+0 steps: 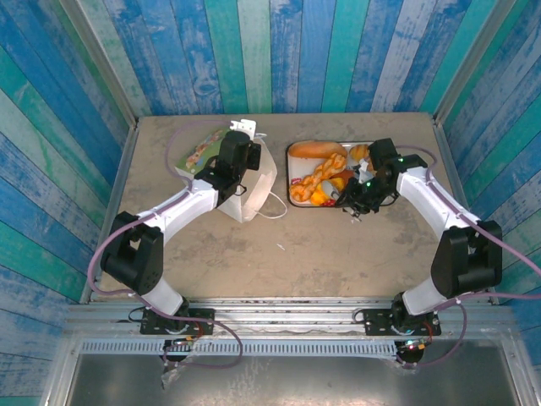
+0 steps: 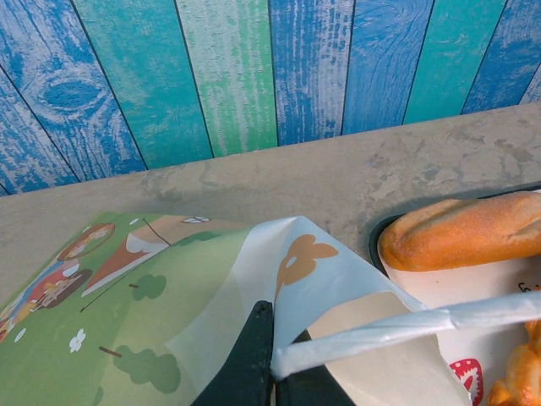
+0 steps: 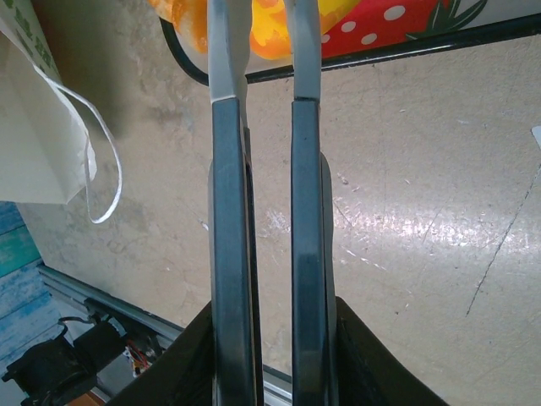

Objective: Take the fake bread out of the paper bag

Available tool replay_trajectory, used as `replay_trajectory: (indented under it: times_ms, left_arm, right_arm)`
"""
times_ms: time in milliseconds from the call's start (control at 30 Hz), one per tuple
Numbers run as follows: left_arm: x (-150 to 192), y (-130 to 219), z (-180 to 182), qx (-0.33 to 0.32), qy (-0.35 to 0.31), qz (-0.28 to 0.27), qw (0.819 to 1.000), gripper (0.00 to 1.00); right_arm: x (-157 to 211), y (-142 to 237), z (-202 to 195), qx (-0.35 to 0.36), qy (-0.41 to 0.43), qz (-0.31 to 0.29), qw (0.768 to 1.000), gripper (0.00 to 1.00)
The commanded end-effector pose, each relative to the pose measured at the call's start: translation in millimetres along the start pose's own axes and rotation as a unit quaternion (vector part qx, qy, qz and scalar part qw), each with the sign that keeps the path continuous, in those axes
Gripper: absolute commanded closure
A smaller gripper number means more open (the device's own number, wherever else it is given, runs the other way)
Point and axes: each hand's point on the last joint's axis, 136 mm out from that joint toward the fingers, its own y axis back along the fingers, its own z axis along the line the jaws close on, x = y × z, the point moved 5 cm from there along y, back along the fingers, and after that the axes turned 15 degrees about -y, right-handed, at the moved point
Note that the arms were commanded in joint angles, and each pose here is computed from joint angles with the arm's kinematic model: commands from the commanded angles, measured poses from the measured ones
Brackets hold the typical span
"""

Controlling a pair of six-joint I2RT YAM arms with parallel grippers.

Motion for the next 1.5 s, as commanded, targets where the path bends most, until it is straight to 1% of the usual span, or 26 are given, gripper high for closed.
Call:
replay_trajectory:
  times_ms: [0, 167, 433, 633, 833, 967, 1100, 1233, 1333, 1467]
  left_arm:
    - [-20, 16, 7, -0.001, 0.017, -0.037, 0.999, 1.00]
    - [-22, 19, 8, 0.001, 0.019, -0.042, 0.999, 1.00]
    - [-21, 20, 8, 0.000, 0.019, -0.040, 0.999, 1.00]
    - [-23, 23, 10, -0.002, 0.016, -0.044, 0.999, 1.00]
    - [-25, 25, 11, -0.004, 0.006, -0.047, 0.999, 1.00]
    - [-25, 25, 13, -0.013, -0.001, -0.045, 0.999, 0.99]
    - [-25, 21, 14, -0.020, 0.000, -0.043, 0.999, 0.99]
    - [-29, 20, 13, -0.016, 0.005, -0.047, 0.999, 0.99]
    - [-31, 18, 12, -0.013, 0.007, -0.047, 0.999, 1.00]
    - [-31, 18, 11, -0.009, 0.009, -0.047, 0.999, 1.00]
  right_arm:
    - [8, 11, 1, 0.000, 0.011, -0.007, 1.000, 0.67]
    - [13, 24, 3, -0.001, 0.018, -0.027, 0.999, 0.66]
    - [14, 26, 3, -0.002, 0.022, -0.031, 0.999, 0.66]
    - [19, 36, 11, -0.020, 0.032, -0.036, 0.999, 0.66]
    - [38, 52, 33, -0.049, 0.063, -0.046, 0.996, 0.66]
    - [61, 54, 65, -0.075, 0.110, -0.044, 0.990, 0.66]
    - [81, 39, 97, -0.090, 0.153, -0.026, 0.984, 0.66]
    - [103, 9, 127, -0.100, 0.192, 0.001, 0.976, 0.66]
    - [108, -15, 144, -0.108, 0.205, 0.013, 0.973, 0.65]
    - [101, -42, 156, -0.100, 0.205, 0.008, 0.974, 0.64]
